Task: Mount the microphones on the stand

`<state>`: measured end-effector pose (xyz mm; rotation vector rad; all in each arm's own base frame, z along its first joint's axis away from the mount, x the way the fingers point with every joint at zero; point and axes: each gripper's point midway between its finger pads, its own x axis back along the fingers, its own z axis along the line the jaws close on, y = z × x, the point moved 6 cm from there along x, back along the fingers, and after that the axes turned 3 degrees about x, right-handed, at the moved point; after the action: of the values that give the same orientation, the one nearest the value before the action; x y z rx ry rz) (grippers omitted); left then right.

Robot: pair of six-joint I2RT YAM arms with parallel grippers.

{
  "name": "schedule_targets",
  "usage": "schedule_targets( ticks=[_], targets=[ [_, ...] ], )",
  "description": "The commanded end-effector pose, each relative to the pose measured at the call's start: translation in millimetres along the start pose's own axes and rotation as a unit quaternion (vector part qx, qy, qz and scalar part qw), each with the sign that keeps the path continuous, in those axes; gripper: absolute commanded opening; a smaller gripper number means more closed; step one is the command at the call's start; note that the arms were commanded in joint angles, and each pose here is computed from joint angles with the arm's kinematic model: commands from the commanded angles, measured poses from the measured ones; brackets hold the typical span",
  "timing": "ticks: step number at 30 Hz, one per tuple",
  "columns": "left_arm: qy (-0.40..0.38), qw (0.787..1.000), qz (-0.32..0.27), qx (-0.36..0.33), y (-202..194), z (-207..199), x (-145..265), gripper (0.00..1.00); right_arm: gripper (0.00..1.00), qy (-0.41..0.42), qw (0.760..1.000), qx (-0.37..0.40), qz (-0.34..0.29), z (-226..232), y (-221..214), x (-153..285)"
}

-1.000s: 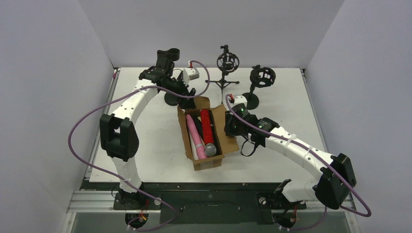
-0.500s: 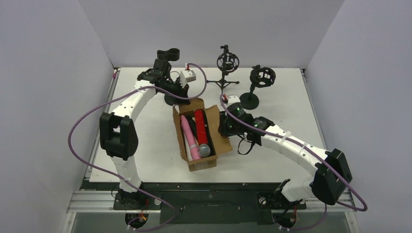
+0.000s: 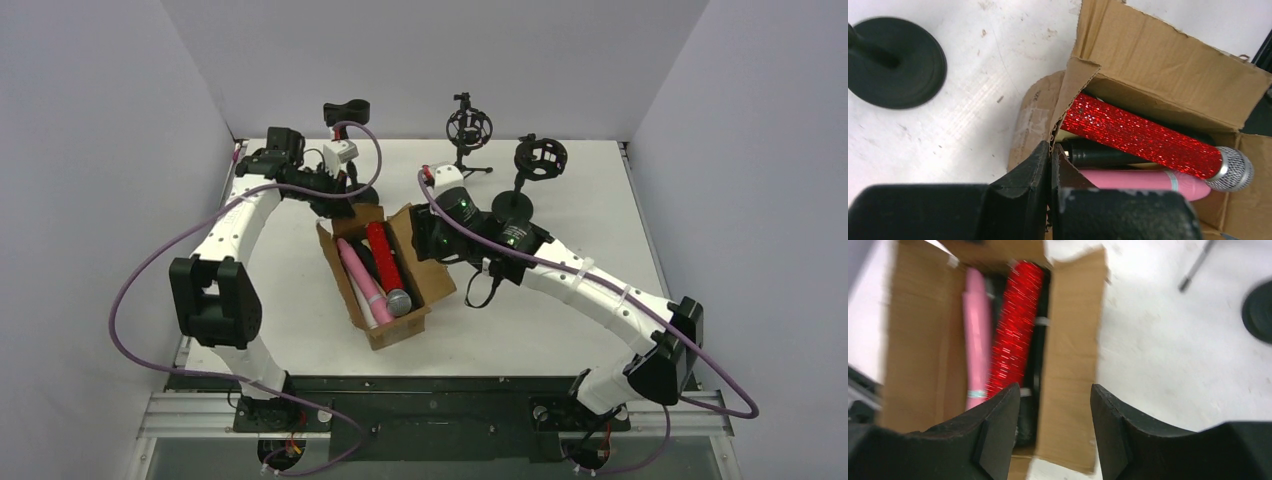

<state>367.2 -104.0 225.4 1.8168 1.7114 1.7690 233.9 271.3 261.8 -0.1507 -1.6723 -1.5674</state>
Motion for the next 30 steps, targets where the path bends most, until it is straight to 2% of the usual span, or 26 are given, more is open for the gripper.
schedule_targets(
  ticks=[1,4,10,19,26,29,30],
  targets=[
    [-0.002,0.997,-0.072,0.04,14.4,-28.5,31.6,0.0,0.5,0.048,0.998,0.045,-0.02,40.6,26.3,11.6],
    [-0.001,0.992,-0.101,0.07,13.6,-34.5,42.5,0.0,0.49,0.081,0.995,0.065,-0.008,56.3,30.5,7.5],
    [0.013,0.989,-0.123,0.081,16.7,-39.0,52.1,0.0,0.46,0.13,0.985,0.1,0.051,75.6,16.7,-17.8],
    [0.024,0.988,-0.128,0.08,11.5,-36.5,49.6,0.0,0.45,0.135,0.971,0.134,0.142,76.7,-29.3,-56.5],
    [0.031,0.988,-0.138,0.066,16.4,-35.7,51.5,0.0,0.36,0.143,0.965,0.142,0.167,78.3,-37.9,-67.9],
    [0.037,0.989,-0.134,0.058,15.6,-31.1,50.0,0.0,0.25,0.143,0.964,0.147,0.171,78.1,-34.1,-65.2],
    [0.038,0.989,-0.132,0.06,14.9,-30.2,49.2,0.0,0.24,0.144,0.963,0.148,0.171,78.0,-33.8,-64.0]
  ],
)
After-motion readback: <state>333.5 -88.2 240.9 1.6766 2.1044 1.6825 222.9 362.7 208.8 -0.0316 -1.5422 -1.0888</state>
